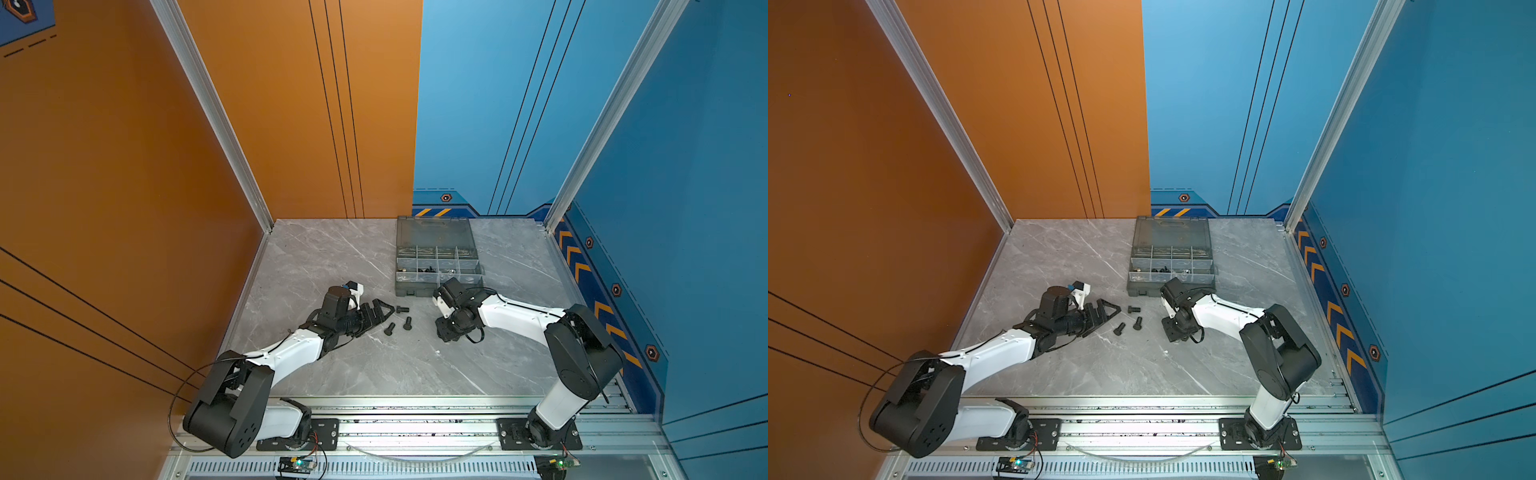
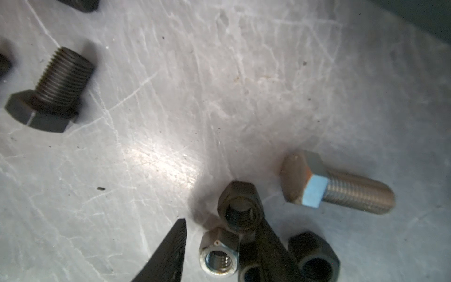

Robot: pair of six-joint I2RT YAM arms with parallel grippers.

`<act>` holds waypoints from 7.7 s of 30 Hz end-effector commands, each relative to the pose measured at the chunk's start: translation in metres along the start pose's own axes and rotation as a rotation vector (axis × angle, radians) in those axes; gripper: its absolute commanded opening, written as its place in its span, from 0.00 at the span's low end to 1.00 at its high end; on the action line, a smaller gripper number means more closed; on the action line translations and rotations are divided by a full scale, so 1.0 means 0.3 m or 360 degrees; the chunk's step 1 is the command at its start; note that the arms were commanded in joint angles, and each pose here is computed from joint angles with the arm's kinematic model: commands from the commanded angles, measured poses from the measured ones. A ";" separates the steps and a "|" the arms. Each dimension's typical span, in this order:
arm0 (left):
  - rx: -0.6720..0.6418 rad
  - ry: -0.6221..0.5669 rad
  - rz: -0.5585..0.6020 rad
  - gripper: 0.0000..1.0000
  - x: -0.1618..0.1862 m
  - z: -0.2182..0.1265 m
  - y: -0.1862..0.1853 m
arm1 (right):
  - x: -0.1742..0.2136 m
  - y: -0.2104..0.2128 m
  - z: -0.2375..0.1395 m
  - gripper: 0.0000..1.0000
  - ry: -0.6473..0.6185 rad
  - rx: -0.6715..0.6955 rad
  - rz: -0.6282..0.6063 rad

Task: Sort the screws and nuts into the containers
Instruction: 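Close the right gripper on another silver hex nut, then carry the silver hex nut with the right gripper over the compartment, then open the right gripper to release the nut among the silver nuts, then move the open right gripper back to the remaining black nuts, then lower the right gripper around a black hex nut beside the silver bolt, then close the right gripper on the black hex nut and lift it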

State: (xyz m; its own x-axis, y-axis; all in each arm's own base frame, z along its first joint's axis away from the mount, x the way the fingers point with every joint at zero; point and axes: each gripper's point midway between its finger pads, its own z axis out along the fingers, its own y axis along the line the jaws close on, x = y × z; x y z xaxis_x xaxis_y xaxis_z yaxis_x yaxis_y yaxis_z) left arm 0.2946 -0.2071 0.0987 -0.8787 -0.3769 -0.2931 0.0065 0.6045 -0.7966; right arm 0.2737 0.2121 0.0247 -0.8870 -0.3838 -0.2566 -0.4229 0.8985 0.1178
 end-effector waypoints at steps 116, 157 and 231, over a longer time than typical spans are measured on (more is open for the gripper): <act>-0.0010 -0.0047 0.0029 0.98 -0.015 -0.038 0.006 | -0.259 -0.196 -0.303 0.51 -0.0265 0.0050 0.0466; 0.0013 -0.0019 0.0017 0.98 -0.009 -0.012 0.002 | 0.043 -0.189 -0.007 0.54 0.0050 0.0226 0.0625; 0.0007 -0.0036 0.0023 0.98 -0.008 -0.031 0.005 | 0.065 -0.141 -0.083 0.04 0.0139 -0.0009 0.0350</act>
State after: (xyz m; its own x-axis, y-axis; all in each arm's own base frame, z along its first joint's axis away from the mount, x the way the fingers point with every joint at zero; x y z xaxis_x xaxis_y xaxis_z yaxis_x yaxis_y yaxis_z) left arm 0.2942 -0.2000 0.1017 -0.8698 -0.3935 -0.2976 0.0005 0.6026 -0.7980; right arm 0.2742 0.1599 0.0230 -0.9688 -0.2043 -0.1399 -0.2197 0.9699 0.1050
